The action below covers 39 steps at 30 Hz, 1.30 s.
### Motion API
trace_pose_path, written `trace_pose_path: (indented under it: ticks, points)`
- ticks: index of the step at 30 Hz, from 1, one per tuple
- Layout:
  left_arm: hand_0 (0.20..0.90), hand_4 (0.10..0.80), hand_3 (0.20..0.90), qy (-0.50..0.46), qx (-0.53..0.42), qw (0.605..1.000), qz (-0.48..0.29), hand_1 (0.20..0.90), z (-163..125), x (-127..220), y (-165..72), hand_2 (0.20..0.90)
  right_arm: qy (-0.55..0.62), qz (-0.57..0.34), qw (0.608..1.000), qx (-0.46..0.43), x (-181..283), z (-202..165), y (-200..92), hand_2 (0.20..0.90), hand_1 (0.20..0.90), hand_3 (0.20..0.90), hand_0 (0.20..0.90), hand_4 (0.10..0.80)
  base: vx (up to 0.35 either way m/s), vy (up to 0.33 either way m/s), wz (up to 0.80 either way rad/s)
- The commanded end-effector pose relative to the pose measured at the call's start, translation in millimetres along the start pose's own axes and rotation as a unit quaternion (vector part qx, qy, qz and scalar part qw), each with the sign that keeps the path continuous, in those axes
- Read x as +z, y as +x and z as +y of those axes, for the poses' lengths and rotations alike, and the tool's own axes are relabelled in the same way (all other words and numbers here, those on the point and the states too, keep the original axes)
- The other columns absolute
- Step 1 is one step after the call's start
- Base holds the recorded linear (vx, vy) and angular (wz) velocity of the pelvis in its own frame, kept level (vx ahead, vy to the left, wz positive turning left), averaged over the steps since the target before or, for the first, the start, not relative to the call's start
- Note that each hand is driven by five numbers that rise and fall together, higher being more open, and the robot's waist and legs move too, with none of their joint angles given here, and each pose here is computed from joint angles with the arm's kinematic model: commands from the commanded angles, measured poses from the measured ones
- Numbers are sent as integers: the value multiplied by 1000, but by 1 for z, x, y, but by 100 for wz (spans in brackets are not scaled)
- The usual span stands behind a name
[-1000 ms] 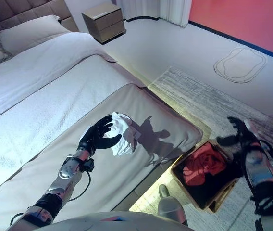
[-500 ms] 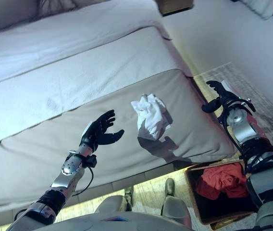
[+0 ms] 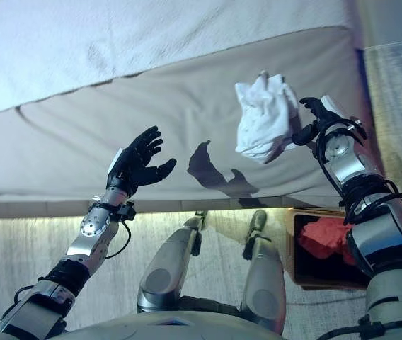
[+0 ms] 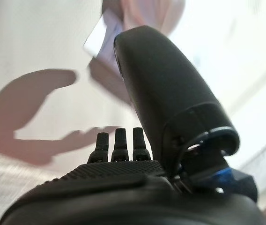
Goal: Pick up the clothes from the bed and place them into the basket
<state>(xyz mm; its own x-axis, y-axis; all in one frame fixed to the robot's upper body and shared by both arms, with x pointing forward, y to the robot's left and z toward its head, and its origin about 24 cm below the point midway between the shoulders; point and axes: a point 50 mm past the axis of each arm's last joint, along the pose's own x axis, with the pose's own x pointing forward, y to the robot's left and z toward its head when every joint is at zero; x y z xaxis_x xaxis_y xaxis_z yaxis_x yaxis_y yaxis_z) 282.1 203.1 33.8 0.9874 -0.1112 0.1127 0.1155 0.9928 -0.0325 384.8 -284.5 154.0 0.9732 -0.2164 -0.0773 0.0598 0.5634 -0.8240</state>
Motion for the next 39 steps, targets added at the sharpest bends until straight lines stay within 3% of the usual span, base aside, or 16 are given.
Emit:
trace_pose_path:
  ticks: [1,17,18,27,39]
  points:
    - [900,800,900,-16,-18,995,-96,900,-8,31,-5,900,-1,-66,995,-69,46,-41,4,900,900,900,900,800,-65,39,14]
    - [900,800,900,-41,-10,994,-101,900,-14,34,-15,900,45,-82,994,-57,64,-34,11,900,900,900,900,800,-28,34,6]
    - [900,800,900,-42,-11,994,-102,900,-15,35,-15,900,53,-89,993,-59,66,-33,11,300,300,200,300,100,-26,17,6]
    - [900,800,900,-38,-16,994,-98,900,-14,32,-15,900,154,-133,976,-78,70,-34,7,300,300,200,300,100,-20,30,0]
    - [900,800,900,-7,-4,999,-52,900,-4,17,-15,900,172,-107,978,-41,24,-24,-2,300,300,200,300,100,87,39,-11]
